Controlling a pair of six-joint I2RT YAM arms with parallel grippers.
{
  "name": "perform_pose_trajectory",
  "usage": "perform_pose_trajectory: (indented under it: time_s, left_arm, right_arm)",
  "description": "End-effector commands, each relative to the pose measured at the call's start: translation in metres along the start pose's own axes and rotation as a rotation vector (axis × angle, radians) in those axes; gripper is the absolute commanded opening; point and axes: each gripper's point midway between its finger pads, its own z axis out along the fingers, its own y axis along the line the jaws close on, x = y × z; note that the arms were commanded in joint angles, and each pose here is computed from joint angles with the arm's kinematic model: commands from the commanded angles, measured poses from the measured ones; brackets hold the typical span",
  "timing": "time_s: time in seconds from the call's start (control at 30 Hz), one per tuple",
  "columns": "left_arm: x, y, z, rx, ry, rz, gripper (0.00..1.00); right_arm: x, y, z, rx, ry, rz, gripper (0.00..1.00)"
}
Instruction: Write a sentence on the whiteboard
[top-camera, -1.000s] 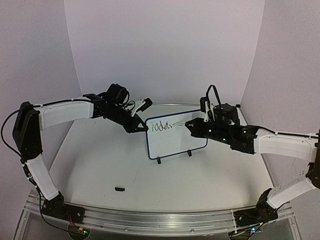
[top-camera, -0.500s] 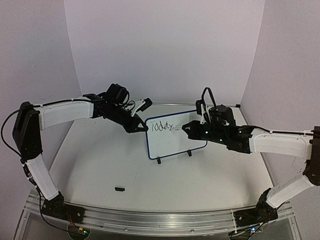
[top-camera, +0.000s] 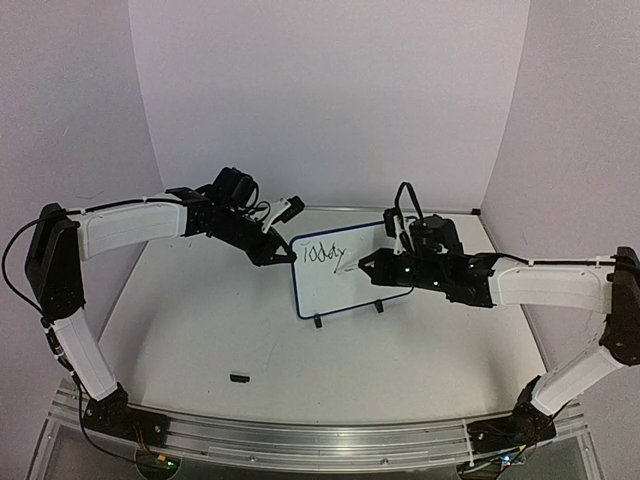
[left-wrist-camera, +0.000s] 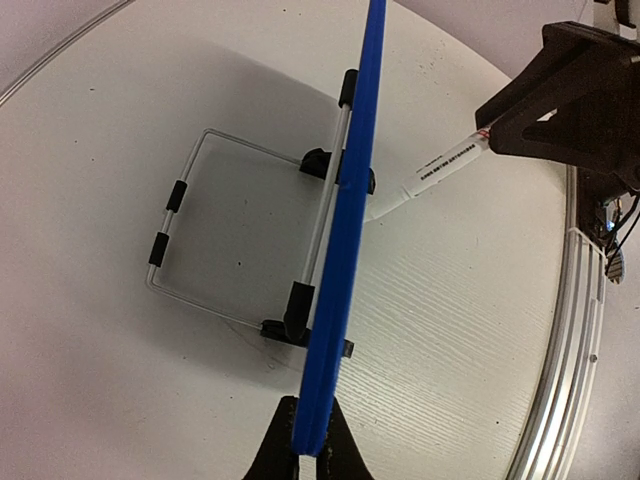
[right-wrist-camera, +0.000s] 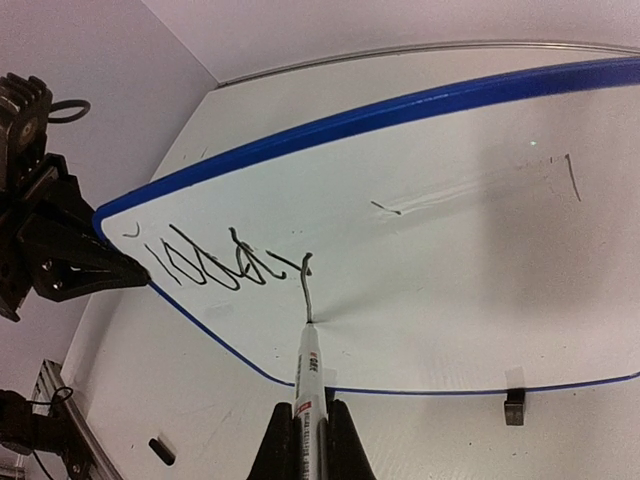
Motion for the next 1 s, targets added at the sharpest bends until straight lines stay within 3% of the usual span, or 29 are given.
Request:
perform_pose_trajectory:
  time_s: [0.0,0.13,0.27,0.4,0.47,0.53,0.63,0.77,0.97]
  left_arm:
    - [0.004,0.005,0.001,-0.038,0.037,0.019,0.01]
    - [0.003,0.005,0.0,-0.038,0.037,0.013,0.1]
    - [0.003,0.005,-0.005,-0.052,0.032,0.012,0.3]
    - [0.0,0.005,-0.015,-0.078,0.009,0.015,0.59]
    - [-0.005,0.002,-0.024,-0.092,-0.017,0.013,0.78]
    - [-0.013,0.0,-0.036,-0.113,-0.05,0.013,0.86]
    - [-0.028,-0.005,-0.061,-0.154,-0.128,0.004,0.9]
    - [-0.055,-0.027,-0.103,-0.144,-0.321,-0.054,0.9]
    - [-0.092,-0.088,-0.148,0.127,-0.572,-0.153,0.91]
  right_arm:
    - [-0.035,0.018,-0.019,-0.056,-0.103,0.018,0.0]
    - [-0.036,0.022,-0.042,-0.069,-0.089,0.011,0.0]
    - [-0.032,0.026,-0.065,-0.087,-0.061,-0.002,0.0]
    - [-0.026,0.029,-0.082,-0.13,-0.018,-0.028,0.0]
    - [-0.028,0.031,-0.089,-0.174,-0.005,-0.031,0.0]
    - [-0.028,0.036,-0.096,-0.241,0.016,-0.033,0.0]
    - [-0.029,0.048,-0.108,-0.341,0.042,-0.047,0.0]
    - [-0.033,0.075,-0.123,-0.488,0.054,-0.064,0.0]
    - [-0.05,0.11,-0.141,-0.701,-0.002,-0.034,0.0]
